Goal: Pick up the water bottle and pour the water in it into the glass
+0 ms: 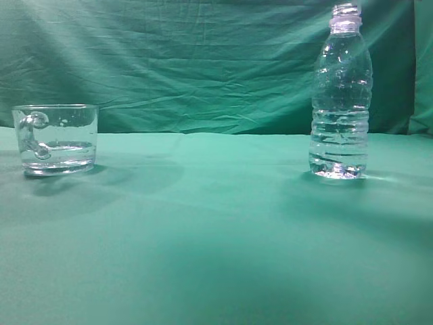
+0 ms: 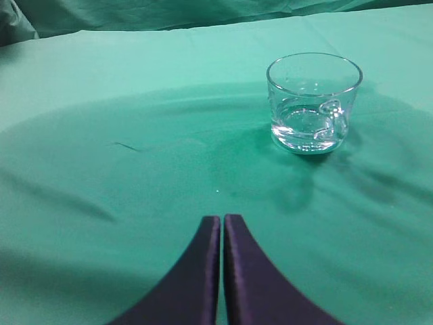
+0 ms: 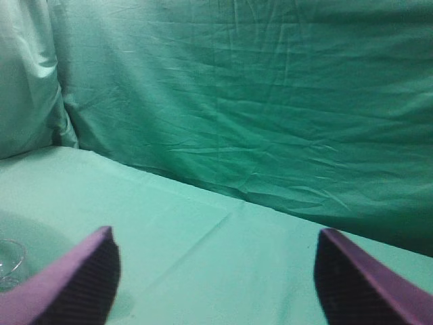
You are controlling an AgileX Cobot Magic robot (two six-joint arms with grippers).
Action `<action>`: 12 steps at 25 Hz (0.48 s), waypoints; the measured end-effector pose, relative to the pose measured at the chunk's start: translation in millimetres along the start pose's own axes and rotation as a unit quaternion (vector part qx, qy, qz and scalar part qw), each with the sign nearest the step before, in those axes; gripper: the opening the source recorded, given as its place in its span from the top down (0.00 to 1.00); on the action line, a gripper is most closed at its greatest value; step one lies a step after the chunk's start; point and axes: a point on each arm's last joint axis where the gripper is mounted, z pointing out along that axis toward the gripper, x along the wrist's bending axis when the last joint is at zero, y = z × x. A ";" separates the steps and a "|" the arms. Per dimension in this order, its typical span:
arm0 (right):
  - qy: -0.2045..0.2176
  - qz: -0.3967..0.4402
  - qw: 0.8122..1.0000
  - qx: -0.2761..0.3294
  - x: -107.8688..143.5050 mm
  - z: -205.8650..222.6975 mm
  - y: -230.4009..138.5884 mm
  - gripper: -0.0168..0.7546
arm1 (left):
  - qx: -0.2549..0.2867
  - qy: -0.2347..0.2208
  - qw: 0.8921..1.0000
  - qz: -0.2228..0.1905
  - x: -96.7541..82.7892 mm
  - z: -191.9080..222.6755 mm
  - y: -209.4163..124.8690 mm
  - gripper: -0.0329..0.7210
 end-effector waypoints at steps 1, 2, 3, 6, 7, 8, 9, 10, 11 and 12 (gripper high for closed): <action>0.000 -0.005 1.000 0.001 1.6 -3.9 7.6 0.29 | 0.000 0.000 1.000 0.000 0.0 0.0 0.0 0.96; 0.003 -0.013 1.000 0.005 4.5 -8.2 14.9 0.37 | 0.000 0.000 1.000 0.000 0.0 0.0 0.0 0.96; 0.007 -0.020 1.000 0.010 7.3 -12.5 20.2 0.47 | 0.000 0.000 1.000 0.000 0.0 0.0 0.0 0.96; 0.009 -0.003 0.999 0.030 15.8 -29.5 39.2 0.75 | 0.000 0.000 1.000 0.000 0.0 0.0 0.0 0.96; 0.011 -0.002 0.999 0.033 19.2 -36.2 46.6 0.84 | 0.000 0.000 1.000 0.000 0.0 0.0 0.0 0.96; 0.007 0.008 0.999 0.036 21.9 -43.4 53.7 0.89 | 0.000 0.000 1.000 0.000 0.0 0.0 0.0 0.96; 0.005 0.013 0.999 0.039 25.1 -51.2 60.1 0.93 | 0.000 0.000 1.000 0.000 0.0 0.0 0.0 0.96; 0.005 0.013 0.999 0.039 25.1 -51.2 60.1 0.93 | 0.000 0.000 1.000 0.000 0.0 0.0 0.0 0.96; 0.003 0.014 0.999 0.043 27.7 -58.0 65.5 0.98 | 0.000 0.000 1.000 0.000 0.0 0.0 0.0 0.96; 0.002 0.021 0.999 0.039 31.1 -66.2 72.9 0.98 | 0.000 0.000 1.000 0.000 0.0 0.0 0.0 0.96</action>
